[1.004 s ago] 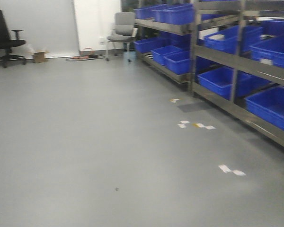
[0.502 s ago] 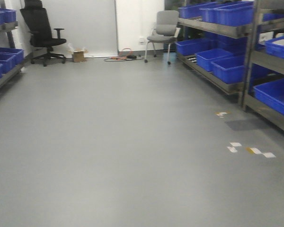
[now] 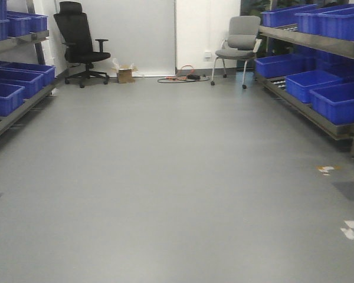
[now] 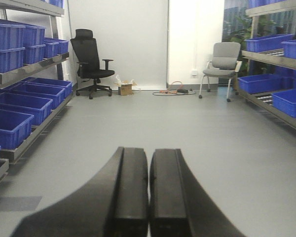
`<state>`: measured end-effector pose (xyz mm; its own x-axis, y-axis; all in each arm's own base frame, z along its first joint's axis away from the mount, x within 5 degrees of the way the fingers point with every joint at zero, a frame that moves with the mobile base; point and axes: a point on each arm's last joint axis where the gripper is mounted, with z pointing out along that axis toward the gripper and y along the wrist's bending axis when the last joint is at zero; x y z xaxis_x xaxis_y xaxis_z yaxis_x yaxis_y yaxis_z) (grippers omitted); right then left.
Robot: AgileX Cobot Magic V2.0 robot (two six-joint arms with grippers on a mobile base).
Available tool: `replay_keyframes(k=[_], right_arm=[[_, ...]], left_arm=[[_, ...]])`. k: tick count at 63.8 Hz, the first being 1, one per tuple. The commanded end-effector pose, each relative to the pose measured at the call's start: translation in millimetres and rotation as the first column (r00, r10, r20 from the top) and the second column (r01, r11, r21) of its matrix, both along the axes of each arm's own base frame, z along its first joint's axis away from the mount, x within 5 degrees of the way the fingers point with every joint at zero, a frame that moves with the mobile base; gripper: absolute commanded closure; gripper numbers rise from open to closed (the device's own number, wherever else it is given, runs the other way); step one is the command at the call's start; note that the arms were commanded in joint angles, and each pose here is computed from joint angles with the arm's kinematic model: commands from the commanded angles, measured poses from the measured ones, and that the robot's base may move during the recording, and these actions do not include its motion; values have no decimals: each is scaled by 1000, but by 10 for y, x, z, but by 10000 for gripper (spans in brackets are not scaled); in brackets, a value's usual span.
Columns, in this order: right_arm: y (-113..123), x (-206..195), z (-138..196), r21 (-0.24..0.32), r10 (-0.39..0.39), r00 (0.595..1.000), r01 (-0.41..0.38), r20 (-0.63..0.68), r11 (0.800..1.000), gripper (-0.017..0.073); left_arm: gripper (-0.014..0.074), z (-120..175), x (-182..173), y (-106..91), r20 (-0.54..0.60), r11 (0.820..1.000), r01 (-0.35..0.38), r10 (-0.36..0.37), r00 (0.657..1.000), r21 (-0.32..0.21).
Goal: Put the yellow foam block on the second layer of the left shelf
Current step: 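Drive the base down the aisle toward the shelf rack of blue bins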
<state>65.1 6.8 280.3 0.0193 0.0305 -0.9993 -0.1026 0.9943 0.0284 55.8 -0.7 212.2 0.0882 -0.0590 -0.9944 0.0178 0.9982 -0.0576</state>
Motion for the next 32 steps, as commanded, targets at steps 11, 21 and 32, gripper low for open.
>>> replay_keyframes(k=[11, 21, 32], right_arm=[[-7, -9, 168, 1, -9, 994, 9, 109, 1000, 39], [-7, -9, 168, 1, -9, 994, 9, 109, 1000, 39], [-7, -9, 168, 1, -9, 994, 9, 109, 1000, 39]], left_arm=[[470, -5, -12, 0, 75, 1000, 2, -1, 997, -10], [470, -5, -12, 0, 75, 1000, 2, -1, 997, -10], [470, -5, -12, 0, 75, 1000, 2, -1, 997, -10]])
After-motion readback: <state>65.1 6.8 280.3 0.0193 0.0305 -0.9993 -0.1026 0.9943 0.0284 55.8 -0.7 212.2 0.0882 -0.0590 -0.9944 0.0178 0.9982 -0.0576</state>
